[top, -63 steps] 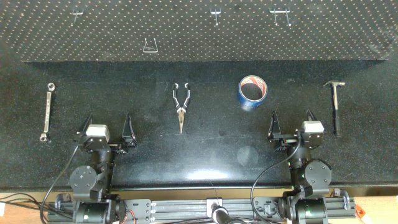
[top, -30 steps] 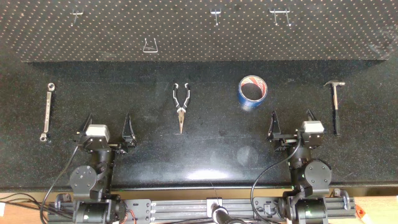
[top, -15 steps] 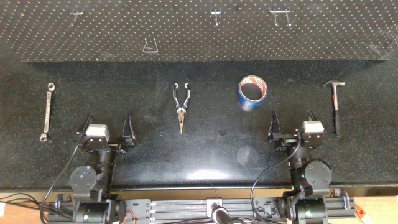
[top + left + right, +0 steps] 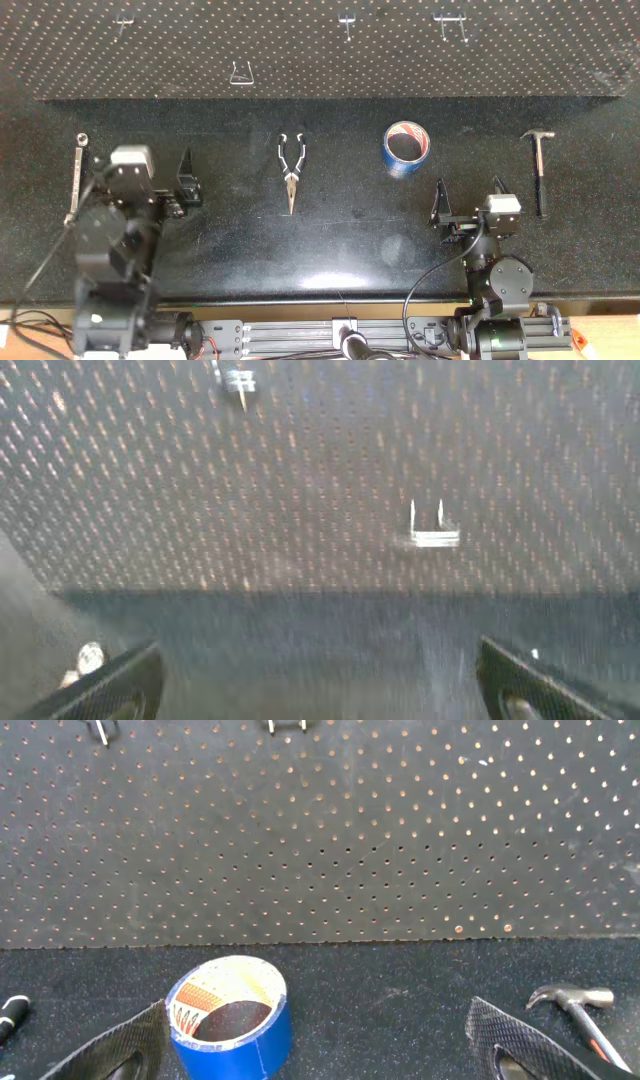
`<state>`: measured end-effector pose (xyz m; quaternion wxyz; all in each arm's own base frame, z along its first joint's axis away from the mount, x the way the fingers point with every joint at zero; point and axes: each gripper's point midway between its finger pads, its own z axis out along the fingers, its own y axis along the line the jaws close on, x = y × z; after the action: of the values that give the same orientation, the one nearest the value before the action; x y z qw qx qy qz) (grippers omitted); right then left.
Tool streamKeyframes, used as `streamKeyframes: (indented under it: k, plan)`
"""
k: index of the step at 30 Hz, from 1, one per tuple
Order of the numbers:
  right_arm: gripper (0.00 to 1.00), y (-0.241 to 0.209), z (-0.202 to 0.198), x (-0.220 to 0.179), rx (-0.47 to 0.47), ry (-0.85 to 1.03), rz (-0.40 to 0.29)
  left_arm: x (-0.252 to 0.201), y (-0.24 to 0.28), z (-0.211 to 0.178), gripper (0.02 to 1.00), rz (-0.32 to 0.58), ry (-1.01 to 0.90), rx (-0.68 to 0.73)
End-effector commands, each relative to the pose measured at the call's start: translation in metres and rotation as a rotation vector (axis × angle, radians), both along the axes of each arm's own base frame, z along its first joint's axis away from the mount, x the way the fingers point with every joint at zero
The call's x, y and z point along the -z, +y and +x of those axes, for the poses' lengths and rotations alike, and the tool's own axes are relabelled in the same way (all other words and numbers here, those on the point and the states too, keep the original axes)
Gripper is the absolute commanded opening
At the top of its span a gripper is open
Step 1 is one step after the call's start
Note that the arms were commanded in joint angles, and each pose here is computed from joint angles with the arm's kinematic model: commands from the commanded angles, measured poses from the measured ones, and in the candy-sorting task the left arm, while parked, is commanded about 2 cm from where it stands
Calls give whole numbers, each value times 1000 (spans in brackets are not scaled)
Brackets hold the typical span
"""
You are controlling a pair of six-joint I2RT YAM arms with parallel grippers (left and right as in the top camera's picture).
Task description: Place Tools Onto Pegboard
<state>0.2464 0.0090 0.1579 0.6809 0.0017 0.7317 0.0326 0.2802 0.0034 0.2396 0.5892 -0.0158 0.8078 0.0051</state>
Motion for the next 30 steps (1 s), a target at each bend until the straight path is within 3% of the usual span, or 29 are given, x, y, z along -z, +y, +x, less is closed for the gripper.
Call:
streamKeyframes:
  k: [1, 3, 5, 6, 10, 12, 18, 22, 23, 24, 27, 30]
  plan:
    - [963, 3, -1, 0, -18, -5, -13, -58, 33, 5, 993, 34, 73, -134]
    - [963, 3, -1, 0, -18, -5, -13, -61, 65, -11, 993, 73, 209, -228]
    - [963, 3, -1, 0, -18, -5, -13, -43, 95, -35, 993, 281, 450, -203]
    - [963, 3, -1, 0, -18, -5, -13, -29, 102, -43, 993, 292, 542, -200]
    - [963, 3, -1, 0, -18, -5, -13, -4, 149, -77, 993, 153, 672, -360]
    - [963, 3, -1, 0, -18, -5, -13, 8, 148, -96, 993, 143, 729, -248]
    - [963, 3, -1, 0, -18, -5, -13, 44, 158, -105, 993, 15, 881, -236]
    - [963, 3, -1, 0, -18, -5, -13, 36, 195, -110, 993, -132, 709, -345]
    - [963, 3, -1, 0, -18, -5, -13, 33, 202, -109, 993, -146, 652, -323]
    - [963, 3, -1, 0, -18, -5, -13, 34, 206, -106, 993, -105, 625, -244]
    - [963, 3, -1, 0, -18, -5, -13, 49, 234, -91, 996, -48, 618, -207]
    - [963, 3, -1, 0, -18, -5, -13, 97, 253, -73, 993, -63, 734, -158]
